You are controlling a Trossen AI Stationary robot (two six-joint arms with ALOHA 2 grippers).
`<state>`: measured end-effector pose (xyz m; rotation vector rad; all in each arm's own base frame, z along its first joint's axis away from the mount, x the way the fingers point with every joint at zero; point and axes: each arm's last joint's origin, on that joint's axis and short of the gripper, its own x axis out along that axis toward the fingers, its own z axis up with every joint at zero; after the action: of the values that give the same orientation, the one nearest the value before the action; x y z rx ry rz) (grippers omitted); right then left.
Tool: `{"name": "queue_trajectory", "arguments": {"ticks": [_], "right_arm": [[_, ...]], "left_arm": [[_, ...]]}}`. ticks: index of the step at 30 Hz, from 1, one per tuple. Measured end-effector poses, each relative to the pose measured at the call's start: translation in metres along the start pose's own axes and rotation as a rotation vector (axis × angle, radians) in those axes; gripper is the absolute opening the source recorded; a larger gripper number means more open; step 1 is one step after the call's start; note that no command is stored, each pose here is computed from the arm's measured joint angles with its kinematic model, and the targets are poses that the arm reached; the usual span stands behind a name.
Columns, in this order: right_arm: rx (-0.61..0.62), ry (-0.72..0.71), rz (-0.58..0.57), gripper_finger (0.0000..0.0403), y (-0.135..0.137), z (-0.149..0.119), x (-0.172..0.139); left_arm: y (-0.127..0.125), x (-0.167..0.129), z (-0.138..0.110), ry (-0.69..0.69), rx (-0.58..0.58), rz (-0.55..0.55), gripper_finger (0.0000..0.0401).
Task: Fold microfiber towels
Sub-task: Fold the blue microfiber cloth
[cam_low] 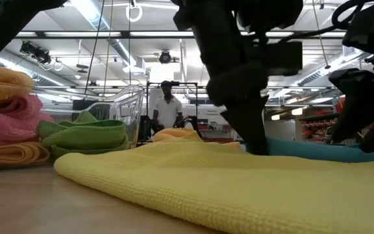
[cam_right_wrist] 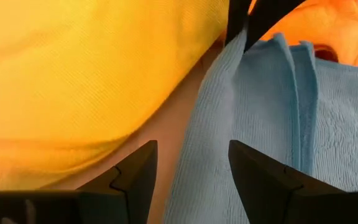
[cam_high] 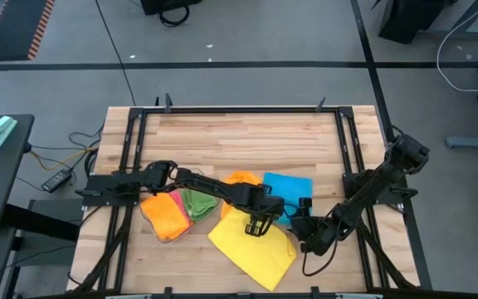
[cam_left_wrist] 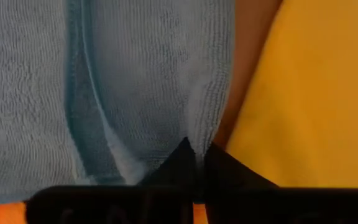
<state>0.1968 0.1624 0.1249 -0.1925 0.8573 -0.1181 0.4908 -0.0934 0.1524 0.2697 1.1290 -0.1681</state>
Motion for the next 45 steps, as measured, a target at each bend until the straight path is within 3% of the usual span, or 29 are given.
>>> {"name": "queue_trajectory", "arguments": {"ticks": [11, 16, 26, 32, 41, 45], "right_arm": [[-0.059, -0.012, -0.04, 0.0206, 0.011, 0.001, 0.011], [-0.076, 0.01, -0.048, 0.0206, 0.014, -0.004, 0.013], [-0.074, 0.093, -0.097, 0.0201, 0.013, -0.019, 0.005], [-0.097, 0.11, -0.096, 0.016, 0.014, -0.023, 0.002], [-0.092, 0.182, -0.057, 0.0082, 0.01, -0.025, -0.004], [-0.075, 0.208, -0.033, 0.0055, 0.004, -0.023, -0.014]], "left_arm": [[0.006, -0.018, 0.007, 0.027, -0.116, -0.06, 0.0011], [0.011, -0.018, 0.005, 0.043, -0.158, -0.06, 0.003], [0.015, -0.018, 0.002, 0.073, -0.172, -0.057, 0.0011], [0.018, -0.018, 0.0, 0.085, -0.178, -0.053, 0.0036], [0.019, -0.018, -0.002, 0.101, -0.173, -0.056, 0.0012], [0.018, -0.018, -0.002, 0.099, -0.173, -0.083, 0.0036]]}}
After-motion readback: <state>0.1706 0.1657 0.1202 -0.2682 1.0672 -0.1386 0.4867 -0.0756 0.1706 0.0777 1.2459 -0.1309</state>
